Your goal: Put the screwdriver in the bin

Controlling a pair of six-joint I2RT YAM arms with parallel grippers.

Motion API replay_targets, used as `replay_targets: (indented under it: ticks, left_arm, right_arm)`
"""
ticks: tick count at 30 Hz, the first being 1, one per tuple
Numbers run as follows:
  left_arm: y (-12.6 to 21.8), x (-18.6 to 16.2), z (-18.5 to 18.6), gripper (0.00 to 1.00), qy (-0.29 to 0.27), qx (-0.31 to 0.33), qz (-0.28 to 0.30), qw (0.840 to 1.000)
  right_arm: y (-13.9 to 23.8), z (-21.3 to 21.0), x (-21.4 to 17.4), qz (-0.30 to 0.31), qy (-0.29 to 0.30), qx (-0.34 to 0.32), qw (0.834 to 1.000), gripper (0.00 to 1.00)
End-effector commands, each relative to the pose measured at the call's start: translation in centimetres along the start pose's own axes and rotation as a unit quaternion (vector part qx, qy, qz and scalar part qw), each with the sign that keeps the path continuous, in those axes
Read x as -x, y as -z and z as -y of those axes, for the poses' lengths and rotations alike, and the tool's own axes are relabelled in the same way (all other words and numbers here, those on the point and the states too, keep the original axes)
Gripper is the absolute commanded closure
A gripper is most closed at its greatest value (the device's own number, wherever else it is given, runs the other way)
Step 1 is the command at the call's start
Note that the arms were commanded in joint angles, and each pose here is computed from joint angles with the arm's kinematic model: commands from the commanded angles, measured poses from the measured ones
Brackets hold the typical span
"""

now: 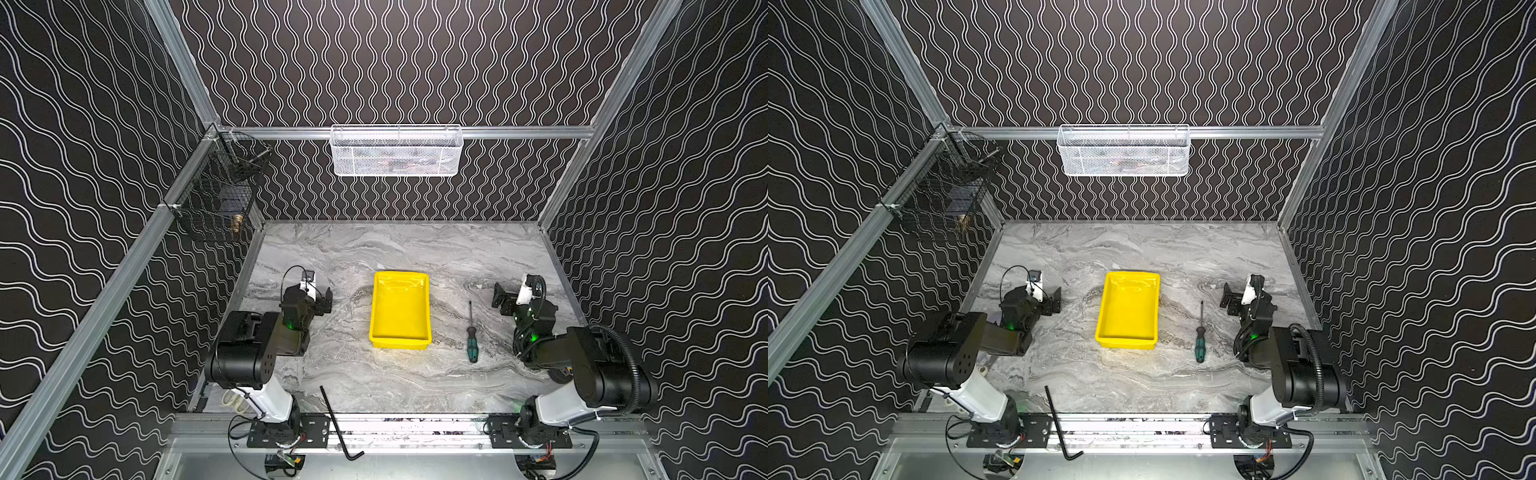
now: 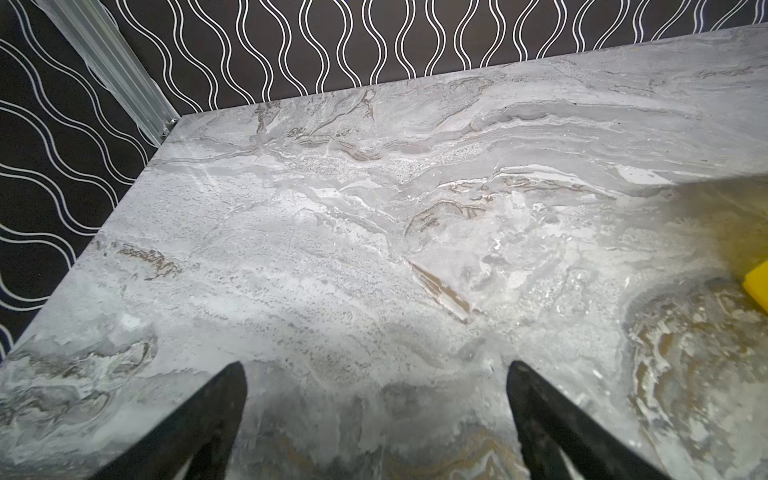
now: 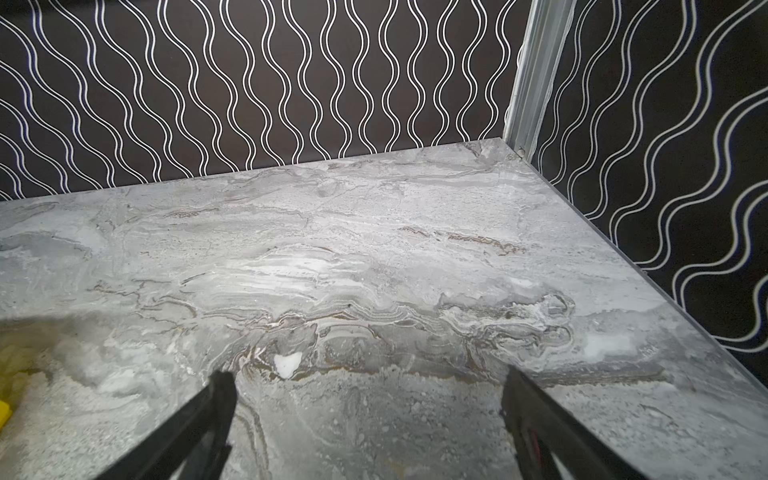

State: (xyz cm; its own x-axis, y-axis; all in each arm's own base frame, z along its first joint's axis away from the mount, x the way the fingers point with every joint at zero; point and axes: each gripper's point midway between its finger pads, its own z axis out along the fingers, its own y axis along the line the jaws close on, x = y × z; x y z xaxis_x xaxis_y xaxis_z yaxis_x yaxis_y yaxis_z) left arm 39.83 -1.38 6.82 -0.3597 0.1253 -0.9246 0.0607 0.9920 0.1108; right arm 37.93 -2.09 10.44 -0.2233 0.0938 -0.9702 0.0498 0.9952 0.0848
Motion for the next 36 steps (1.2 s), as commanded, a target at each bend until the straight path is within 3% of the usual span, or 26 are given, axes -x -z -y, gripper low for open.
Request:
replay_targets:
  ticks: [1, 36]
  left_arm:
    - [0.08, 0.70, -0.03, 0.01, 0.003, 0.001, 0.014, 1.000]
    - [-0.18, 0.46, -0.27, 0.01, 0.006, 0.007, 0.006, 1.000]
  right_arm:
    - [-0.05, -0.03, 1.31, 0.025, 0.004, -0.001, 1.000, 0.00]
    - [-0.07, -0.09, 1.25, 0.024, 0.002, 0.002, 1.000, 0.00]
